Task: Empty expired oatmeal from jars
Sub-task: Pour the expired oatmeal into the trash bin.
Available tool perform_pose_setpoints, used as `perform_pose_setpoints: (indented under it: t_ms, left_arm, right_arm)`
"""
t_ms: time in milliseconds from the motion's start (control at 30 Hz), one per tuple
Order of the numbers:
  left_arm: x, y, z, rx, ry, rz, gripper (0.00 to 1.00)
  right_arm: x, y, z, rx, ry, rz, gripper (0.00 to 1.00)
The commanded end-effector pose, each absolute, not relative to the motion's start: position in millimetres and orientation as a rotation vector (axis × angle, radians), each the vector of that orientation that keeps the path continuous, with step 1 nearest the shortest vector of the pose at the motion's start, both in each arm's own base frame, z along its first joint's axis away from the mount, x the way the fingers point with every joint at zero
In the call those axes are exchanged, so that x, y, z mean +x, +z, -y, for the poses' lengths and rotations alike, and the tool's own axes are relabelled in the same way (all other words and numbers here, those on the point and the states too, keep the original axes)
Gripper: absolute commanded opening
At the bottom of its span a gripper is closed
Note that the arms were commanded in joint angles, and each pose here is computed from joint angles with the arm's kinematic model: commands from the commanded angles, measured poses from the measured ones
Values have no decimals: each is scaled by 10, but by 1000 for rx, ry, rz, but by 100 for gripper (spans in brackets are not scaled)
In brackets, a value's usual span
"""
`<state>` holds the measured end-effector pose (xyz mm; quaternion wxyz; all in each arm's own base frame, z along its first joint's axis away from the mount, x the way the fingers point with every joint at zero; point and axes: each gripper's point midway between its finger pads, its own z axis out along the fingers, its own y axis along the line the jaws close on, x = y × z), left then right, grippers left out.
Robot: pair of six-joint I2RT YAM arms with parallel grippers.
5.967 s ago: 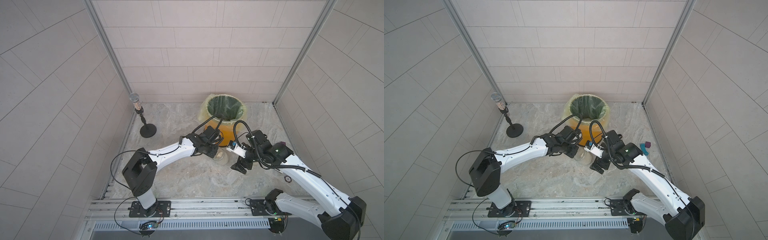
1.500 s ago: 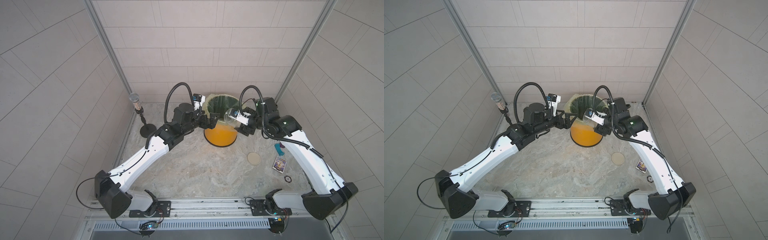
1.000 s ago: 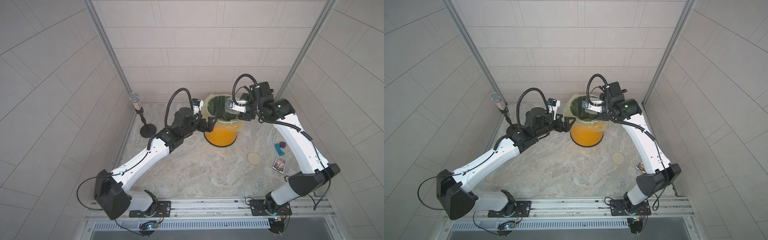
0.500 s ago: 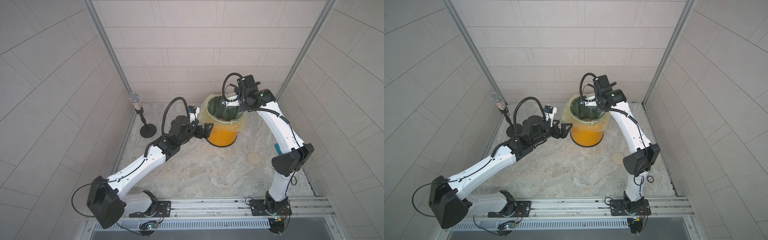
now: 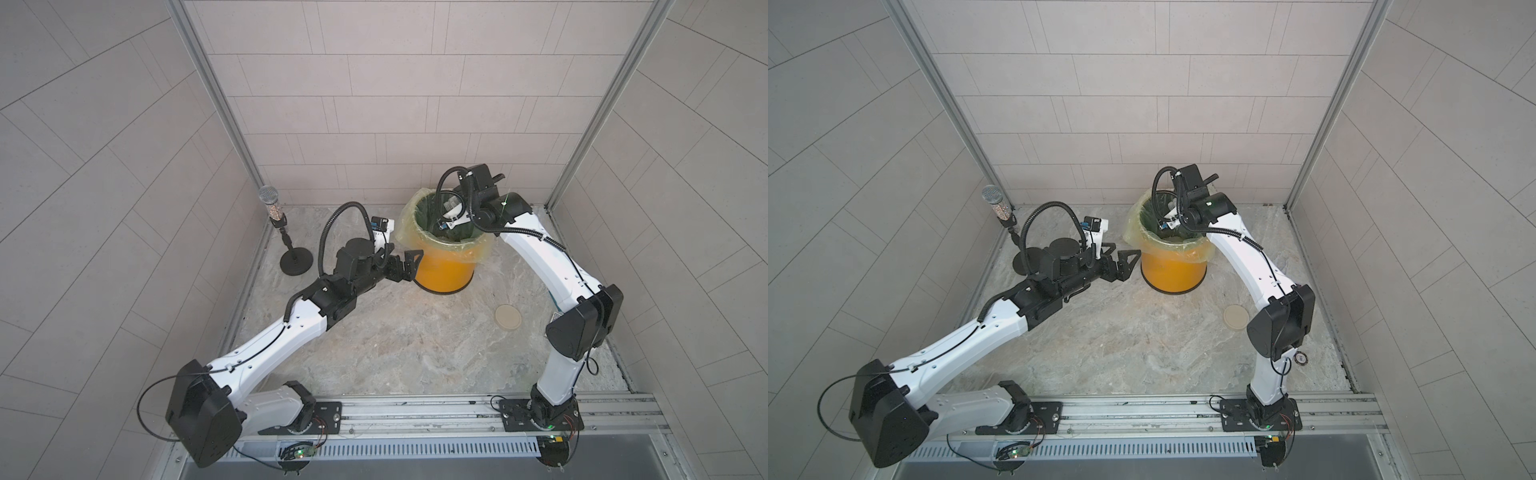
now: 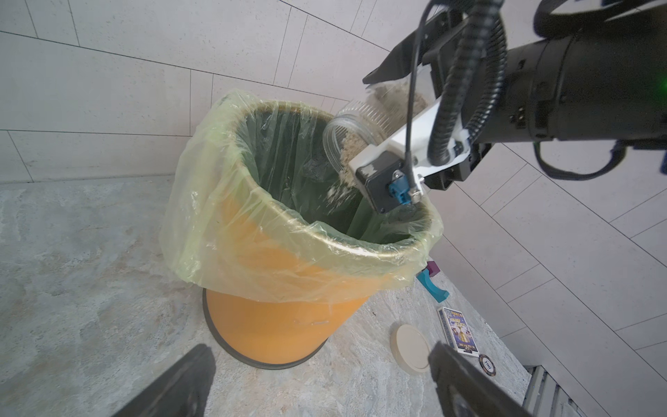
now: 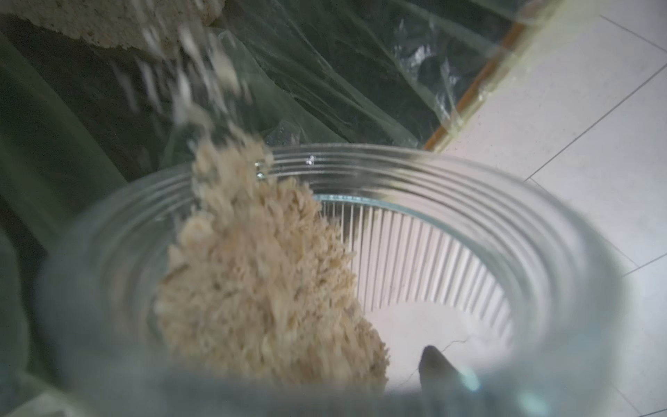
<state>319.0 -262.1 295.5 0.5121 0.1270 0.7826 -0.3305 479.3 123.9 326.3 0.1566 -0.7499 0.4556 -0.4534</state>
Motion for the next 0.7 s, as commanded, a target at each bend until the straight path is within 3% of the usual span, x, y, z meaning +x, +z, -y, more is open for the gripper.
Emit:
perform_pose_setpoints:
  t_ms: [0,267,500,667]
  left_arm:
    - [3174,3073,2559,282,-804,-1835,100]
    - [3156,3023,2559,275,-823,-1833,100]
    - [3138,3030,2555,282,-827,-1831,100]
    - [3131,3047,2552,287,-821,-1834,100]
  right_arm:
    - [4784,3964,-1171,-1974,-1508,-1235,0]
    - [4974,4045,-1194,-1911,-1692,-1155,0]
    - [4969,3868,-1206,-1925,-1737,-1141,0]
    - [4897,4005,-1325,-1893,-1727,-1109,0]
